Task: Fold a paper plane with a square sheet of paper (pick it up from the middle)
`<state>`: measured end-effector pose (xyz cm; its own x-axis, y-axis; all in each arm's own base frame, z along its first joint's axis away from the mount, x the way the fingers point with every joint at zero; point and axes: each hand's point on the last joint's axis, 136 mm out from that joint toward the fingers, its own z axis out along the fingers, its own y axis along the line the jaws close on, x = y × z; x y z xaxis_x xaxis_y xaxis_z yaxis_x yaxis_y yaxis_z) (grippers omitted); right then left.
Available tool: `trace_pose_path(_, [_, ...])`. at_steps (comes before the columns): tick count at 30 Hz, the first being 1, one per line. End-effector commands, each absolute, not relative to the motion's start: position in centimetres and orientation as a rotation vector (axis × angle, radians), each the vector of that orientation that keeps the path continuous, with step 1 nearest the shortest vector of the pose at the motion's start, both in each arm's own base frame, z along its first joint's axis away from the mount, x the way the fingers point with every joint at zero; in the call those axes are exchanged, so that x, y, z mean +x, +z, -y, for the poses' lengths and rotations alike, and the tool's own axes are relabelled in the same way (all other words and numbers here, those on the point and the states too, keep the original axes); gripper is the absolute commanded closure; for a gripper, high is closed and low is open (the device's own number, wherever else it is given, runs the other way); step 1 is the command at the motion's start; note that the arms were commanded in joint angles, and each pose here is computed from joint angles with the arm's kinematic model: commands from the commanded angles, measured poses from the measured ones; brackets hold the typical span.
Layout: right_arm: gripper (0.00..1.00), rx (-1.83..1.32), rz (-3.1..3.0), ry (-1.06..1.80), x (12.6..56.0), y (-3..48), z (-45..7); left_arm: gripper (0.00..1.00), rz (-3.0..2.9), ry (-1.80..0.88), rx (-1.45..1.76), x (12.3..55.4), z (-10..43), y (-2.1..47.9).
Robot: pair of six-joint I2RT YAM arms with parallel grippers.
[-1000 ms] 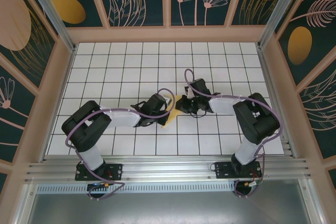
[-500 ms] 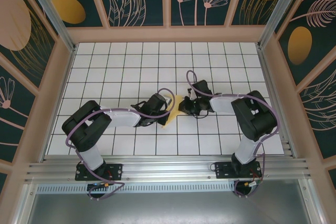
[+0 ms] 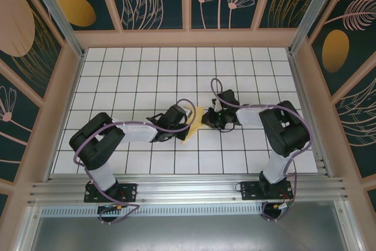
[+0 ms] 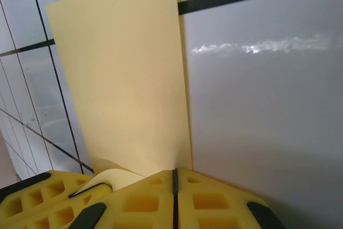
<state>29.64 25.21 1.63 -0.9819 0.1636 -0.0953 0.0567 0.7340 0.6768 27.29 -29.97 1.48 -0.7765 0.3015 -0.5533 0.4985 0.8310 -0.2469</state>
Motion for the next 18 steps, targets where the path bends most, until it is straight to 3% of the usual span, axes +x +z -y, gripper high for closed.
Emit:
trace_pose_path(1, [0.90, 0.199, -2.808, 1.000, 29.8, 1.2, -24.3, 0.97, -2.592, -0.440, 0.615, 26.3, 28.2, -0.8])
trace_pose_path(8, [0.90, 0.147, -2.652, 1.145, 30.2, 6.5, -25.9, 0.97, -2.587, -0.443, 0.610, 26.4, 28.3, -0.6])
trace_pose_path(18, [0.90, 0.025, -2.737, 1.280, 27.6, 4.6, -29.8, 0.97, -2.587, -0.439, 0.614, 26.6, 28.5, -0.5])
